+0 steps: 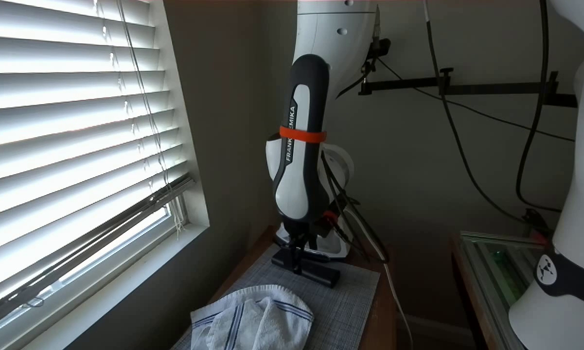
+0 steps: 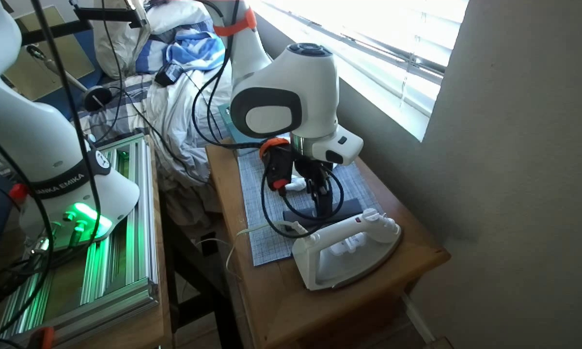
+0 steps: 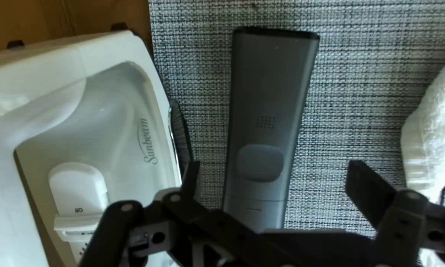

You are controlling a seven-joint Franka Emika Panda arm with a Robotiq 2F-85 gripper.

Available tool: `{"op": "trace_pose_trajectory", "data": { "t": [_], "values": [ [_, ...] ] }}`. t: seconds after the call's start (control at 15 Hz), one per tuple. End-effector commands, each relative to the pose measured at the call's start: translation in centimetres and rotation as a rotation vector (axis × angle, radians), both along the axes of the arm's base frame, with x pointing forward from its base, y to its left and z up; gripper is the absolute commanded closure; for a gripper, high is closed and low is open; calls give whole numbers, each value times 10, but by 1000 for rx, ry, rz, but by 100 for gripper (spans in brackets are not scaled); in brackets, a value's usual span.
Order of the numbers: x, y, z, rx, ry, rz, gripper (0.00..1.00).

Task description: Pick up the remote control and put it on the tissue dispenser

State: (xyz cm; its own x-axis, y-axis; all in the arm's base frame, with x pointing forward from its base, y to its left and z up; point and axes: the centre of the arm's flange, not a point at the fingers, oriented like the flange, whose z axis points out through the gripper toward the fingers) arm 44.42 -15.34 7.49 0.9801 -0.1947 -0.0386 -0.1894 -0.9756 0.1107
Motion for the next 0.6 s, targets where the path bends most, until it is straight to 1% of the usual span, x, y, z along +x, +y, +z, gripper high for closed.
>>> {"op": "trace_pose_trajectory", "data": {
  "t": [0.0, 0.33, 0.53],
  "values": [
    [5, -3, -12, 10, -46, -2, 0],
    [9, -9, -21, -10, -100, -27, 0],
    [8, -9, -29, -10, -88, -27, 0]
  ]
}}
